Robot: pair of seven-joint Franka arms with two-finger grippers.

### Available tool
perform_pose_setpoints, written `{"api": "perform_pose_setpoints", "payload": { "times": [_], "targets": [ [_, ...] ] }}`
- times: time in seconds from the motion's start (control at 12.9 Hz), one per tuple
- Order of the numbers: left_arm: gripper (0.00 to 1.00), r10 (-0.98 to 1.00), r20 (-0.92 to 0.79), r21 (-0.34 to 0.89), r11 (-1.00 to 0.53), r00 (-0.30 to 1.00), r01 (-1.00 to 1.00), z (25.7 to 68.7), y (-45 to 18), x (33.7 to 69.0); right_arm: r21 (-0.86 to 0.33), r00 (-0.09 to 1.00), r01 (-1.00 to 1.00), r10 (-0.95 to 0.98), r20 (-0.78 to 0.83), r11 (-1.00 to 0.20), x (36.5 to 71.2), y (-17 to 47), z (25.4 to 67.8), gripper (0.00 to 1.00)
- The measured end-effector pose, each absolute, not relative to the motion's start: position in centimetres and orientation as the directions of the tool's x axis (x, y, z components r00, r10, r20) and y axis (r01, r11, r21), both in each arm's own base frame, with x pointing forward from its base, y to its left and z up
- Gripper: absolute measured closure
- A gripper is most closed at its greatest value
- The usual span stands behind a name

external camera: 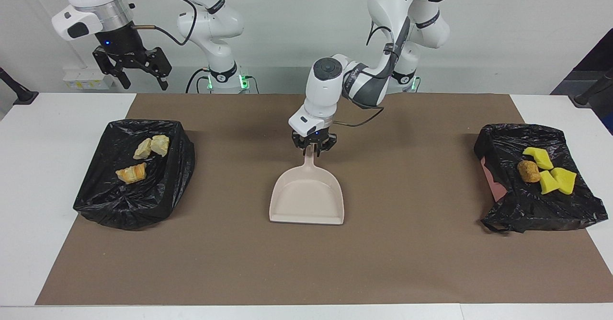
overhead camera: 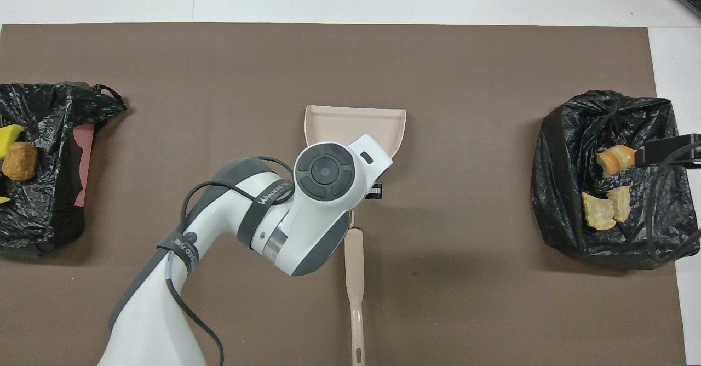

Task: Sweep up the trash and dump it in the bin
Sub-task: 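Bring the empty dustpan back and lay it beside the brush, then release the dustpan and withdraw the left gripper toward the bag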

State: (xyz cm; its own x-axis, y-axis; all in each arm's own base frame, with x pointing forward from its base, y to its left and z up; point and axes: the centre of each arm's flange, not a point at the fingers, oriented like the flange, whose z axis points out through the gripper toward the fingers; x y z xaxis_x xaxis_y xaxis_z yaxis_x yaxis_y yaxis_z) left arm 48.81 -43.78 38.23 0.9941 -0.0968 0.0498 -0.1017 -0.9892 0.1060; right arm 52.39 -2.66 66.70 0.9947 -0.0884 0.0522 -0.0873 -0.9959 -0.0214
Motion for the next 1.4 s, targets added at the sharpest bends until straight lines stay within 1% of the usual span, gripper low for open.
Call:
{"api": "perform_pose_setpoints", "payload": {
  "times": [0.08,0.23,0.47,0.54,0.93,1.09,1.4],
  "targets": [
    [0.27,-0.075,0.060,0.110,-0.991,0.995,-0.082,38.9,-42.7,49.8,-0.021,0.995,-0.087,-0.088,0.052,-0.996,52.4,-2.7,66.7,0.00],
    [0.01,-0.024,0.084,0.122,-0.992,0.996,-0.034,40.7,-39.8,52.2,-0.021,0.995,-0.087,-0.088,0.052,-0.996,52.4,-2.7,66.7,0.00],
    [0.00,0.055,0.123,0.138,-0.990,0.991,0.038,43.1,-34.8,55.8,-0.021,0.995,-0.087,-0.088,0.052,-0.996,52.4,-2.7,66.7,0.00],
    [0.00,0.052,0.134,0.136,-0.990,0.990,0.034,43.6,-32.8,57.0,-0.021,0.995,-0.087,-0.088,0.052,-0.996,52.4,-2.7,66.7,0.00],
    [0.00,-0.102,0.161,0.075,-0.991,0.982,-0.115,43.9,-19.7,62.7,-0.021,0.995,-0.087,-0.088,0.052,-0.996,52.4,-2.7,66.7,0.00],
    [0.00,-0.119,0.182,0.060,-0.989,0.976,-0.132,45.1,-14.5,63.9,-0.021,0.995,-0.087,-0.088,0.052,-0.996,52.4,-2.7,66.7,0.00],
    [0.00,-0.178,0.203,0.024,-0.982,0.963,-0.187,48.1,-6.1,64.4,-0.021,0.995,-0.087,-0.088,0.052,-0.996,52.4,-2.7,66.7,0.00]
  ]
}}
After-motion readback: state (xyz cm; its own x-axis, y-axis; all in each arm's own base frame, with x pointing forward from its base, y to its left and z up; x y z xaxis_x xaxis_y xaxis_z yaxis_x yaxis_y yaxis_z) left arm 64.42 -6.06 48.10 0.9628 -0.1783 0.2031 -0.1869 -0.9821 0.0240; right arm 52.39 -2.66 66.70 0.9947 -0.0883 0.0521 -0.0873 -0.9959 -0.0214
